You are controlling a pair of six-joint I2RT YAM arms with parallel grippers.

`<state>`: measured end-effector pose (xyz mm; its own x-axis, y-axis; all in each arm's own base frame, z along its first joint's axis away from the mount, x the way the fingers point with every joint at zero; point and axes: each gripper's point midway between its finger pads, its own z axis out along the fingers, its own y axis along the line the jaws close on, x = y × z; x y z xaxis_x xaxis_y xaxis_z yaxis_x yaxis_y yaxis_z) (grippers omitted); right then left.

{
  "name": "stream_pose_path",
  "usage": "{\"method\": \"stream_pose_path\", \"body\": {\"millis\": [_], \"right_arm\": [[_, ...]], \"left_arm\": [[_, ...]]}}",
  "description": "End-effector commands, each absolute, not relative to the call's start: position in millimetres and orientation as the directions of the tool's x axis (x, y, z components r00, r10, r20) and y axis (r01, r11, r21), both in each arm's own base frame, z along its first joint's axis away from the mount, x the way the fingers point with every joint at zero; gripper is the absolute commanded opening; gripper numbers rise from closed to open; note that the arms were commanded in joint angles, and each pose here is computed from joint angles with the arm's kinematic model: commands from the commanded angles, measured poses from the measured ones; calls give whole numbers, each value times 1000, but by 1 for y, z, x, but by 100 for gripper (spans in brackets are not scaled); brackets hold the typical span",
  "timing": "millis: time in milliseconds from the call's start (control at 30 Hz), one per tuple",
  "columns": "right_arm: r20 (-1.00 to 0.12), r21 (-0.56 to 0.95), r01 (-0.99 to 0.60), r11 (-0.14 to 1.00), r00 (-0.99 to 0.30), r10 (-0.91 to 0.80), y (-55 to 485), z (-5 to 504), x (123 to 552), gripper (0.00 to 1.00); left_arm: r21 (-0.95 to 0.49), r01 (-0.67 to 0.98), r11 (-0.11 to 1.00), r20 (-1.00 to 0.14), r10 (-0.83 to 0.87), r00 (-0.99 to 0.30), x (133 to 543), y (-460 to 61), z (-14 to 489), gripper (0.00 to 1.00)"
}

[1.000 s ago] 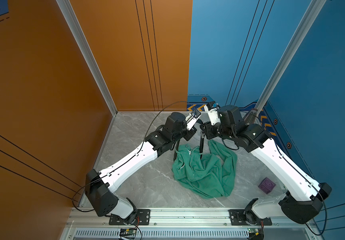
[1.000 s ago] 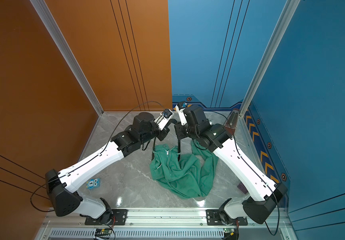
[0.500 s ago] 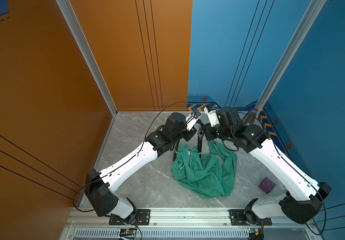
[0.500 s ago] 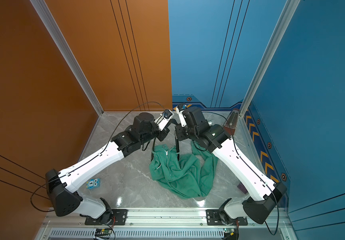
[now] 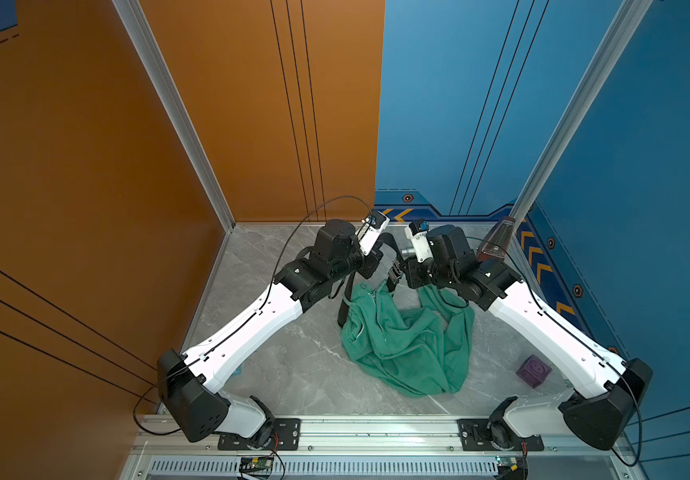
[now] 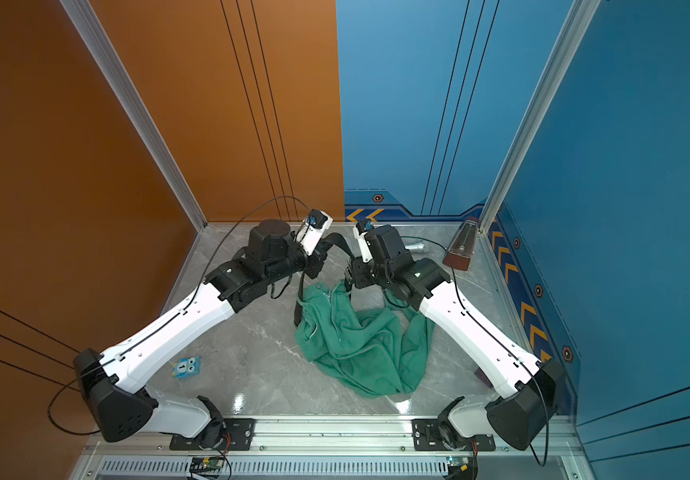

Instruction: Remove the belt from the trousers

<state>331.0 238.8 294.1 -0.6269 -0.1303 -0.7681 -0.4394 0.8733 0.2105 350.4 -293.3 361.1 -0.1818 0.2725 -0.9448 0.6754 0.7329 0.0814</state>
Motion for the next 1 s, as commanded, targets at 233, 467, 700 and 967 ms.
{"method": "stream_pose_path", "body": {"millis": [233,467,700,967], "right_arm": [[-721,260,-312,914,-692,-31,207,263,344,4],[-733,265,-329,907,-680,-32,210,268,343,15],[-864,204,-372,906,-503,-12,208,306,320,58],[-935,214,-417,883,-348,63,212,329,286,69]], "left_arm": [[-48,712,701,-999,-22,-46,332,-277,445,0],[-44,720,692,-998,-1,-59,336,-284,436,0],[-35,704,709,-994,51,-100,345,-286,420,0],[-30,705,708,-993,59,-101,345,-291,420,0]]}}
